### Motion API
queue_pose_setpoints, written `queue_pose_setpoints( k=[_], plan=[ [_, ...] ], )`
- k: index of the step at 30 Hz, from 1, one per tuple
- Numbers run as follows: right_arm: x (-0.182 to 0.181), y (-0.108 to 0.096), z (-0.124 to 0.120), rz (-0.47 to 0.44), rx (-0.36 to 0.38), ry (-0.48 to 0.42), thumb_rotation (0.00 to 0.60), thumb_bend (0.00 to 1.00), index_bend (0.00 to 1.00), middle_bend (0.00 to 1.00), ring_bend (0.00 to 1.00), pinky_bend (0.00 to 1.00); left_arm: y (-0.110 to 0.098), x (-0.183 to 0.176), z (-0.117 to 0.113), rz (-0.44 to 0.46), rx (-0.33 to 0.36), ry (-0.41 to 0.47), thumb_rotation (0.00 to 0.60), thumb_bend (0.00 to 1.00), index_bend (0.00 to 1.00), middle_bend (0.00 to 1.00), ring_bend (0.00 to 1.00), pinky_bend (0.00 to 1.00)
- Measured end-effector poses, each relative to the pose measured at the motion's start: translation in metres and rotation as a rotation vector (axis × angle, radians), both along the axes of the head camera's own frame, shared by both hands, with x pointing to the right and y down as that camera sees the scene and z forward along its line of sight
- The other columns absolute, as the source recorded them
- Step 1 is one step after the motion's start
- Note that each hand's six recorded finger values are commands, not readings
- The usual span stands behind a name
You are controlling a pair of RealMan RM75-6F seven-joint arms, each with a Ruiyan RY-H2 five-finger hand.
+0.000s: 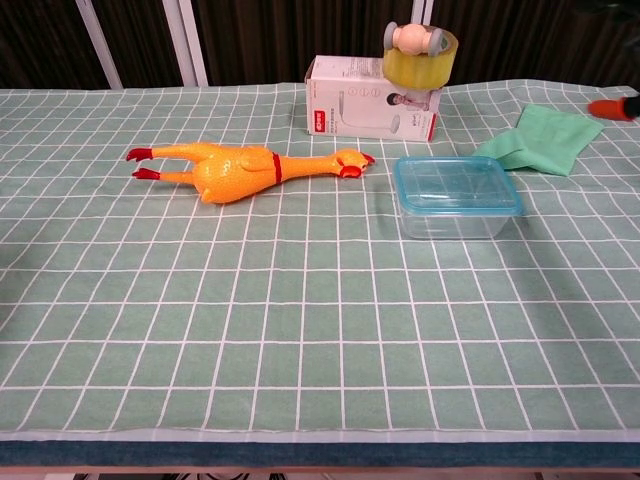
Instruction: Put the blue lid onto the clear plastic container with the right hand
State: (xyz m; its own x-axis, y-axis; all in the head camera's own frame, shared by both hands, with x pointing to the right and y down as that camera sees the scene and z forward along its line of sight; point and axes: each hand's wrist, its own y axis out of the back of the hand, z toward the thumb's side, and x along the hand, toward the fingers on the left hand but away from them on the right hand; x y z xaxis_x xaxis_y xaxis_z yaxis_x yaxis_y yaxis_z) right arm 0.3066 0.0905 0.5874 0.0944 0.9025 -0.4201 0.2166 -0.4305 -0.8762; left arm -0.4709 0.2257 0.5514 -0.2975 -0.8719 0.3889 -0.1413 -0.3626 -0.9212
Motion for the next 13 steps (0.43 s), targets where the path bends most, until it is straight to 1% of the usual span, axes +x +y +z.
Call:
queue_pose_setpoints(
  k=[3,7,10,13],
  plan=[
    [0.027,0.034,-0.013,0.006,0.038,0.024,0.6,0.34,0.0,0.0,0.0,0.0,0.003,0.007,-0.003,0.024,0.006,0.007,0.6,0.77,0.1,0.0,0.0,0.0],
    [0.06,0.086,-0.023,0.02,0.066,0.061,0.6,0.33,0.0,0.0,0.0,0.0,0.007,0.014,-0.005,0.046,0.002,0.012,0.6,0.77,0.1,0.0,0.0,0.0],
    [0.076,0.113,-0.021,0.024,0.075,0.109,0.6,0.33,0.0,0.0,0.0,0.0,0.01,0.018,-0.005,0.052,-0.007,0.017,0.6,0.77,0.1,0.0,0.0,0.0],
    [0.087,0.14,-0.014,0.015,0.058,0.172,0.6,0.33,0.0,0.0,0.0,0.0,0.013,0.02,-0.004,0.067,-0.027,0.008,0.6,0.77,0.1,0.0,0.0,0.0]
  ],
)
